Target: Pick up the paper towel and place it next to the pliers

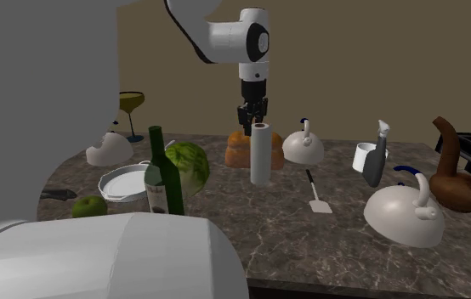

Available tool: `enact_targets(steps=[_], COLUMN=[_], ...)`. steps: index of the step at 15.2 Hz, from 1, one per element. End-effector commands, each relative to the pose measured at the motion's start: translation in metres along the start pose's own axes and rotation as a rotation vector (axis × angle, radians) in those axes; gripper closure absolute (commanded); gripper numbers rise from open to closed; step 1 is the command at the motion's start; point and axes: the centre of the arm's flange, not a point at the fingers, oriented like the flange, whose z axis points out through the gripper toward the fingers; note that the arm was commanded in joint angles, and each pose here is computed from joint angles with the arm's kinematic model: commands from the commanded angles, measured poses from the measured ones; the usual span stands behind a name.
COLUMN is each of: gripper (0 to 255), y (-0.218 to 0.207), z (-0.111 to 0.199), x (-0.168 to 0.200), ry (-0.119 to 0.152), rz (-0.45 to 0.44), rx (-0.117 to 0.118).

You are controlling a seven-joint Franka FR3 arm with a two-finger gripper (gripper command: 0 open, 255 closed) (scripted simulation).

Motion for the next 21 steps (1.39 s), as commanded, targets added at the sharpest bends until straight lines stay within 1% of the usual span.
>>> enact_targets(steps=[1,21], gripper=[255,255], y=[0.000,0.003], z=[-0.009,-0.115], x=[0.000,0.000], ry=[0.000,0.000], rz=[0.000,0.000], rx=[0.000,0.000])
